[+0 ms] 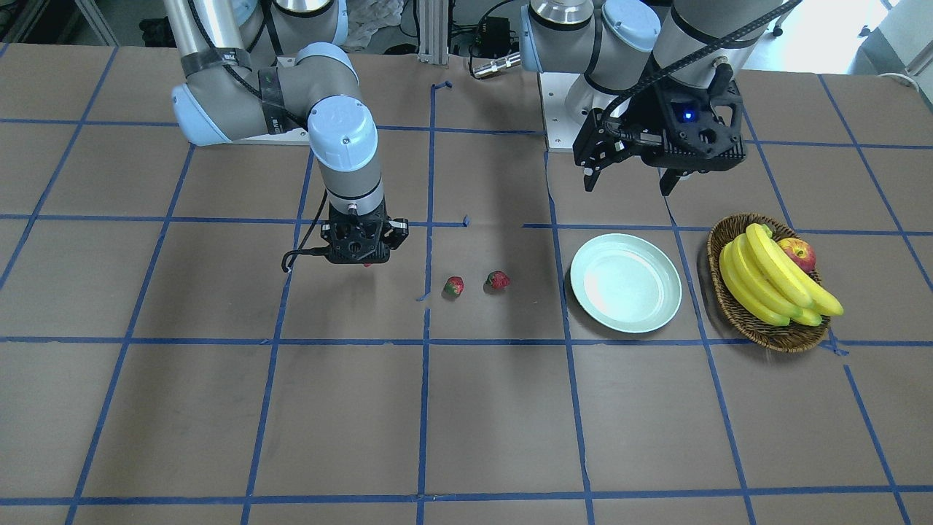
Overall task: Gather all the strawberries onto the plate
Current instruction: 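Move the right gripper to the last strawberry and grasp it, then carry the last strawberry near the plate and release it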
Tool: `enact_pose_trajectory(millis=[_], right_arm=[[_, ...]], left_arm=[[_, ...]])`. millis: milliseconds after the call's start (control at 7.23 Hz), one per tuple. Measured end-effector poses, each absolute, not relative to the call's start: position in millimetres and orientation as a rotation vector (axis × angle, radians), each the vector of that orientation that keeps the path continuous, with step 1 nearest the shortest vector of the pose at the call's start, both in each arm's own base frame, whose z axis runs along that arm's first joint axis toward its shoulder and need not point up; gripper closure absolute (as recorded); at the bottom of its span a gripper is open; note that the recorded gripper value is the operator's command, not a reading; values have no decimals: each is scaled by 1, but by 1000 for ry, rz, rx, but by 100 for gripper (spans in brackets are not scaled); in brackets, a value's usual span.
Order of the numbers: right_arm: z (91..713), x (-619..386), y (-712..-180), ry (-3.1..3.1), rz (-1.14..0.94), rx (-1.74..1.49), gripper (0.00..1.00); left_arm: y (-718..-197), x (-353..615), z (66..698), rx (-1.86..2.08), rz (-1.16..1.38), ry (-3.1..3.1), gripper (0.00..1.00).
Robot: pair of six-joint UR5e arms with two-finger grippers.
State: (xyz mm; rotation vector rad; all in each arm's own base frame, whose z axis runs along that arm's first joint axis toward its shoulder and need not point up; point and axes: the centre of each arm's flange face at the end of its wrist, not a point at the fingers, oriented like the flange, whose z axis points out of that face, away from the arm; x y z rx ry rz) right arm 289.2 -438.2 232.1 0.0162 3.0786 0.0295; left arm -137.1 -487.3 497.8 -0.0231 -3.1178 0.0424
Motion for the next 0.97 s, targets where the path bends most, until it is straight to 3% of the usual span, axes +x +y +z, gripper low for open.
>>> enact_pose_trajectory(millis=[553,968], right_arm=[[229,428,-505,2944,-26,192,94],[213,489,-488,2911,-16,157,86]], left_arm=[[-486,-137,500,-23,49,-3117,0],[-486,-137,499,-23,47,-3116,0]])
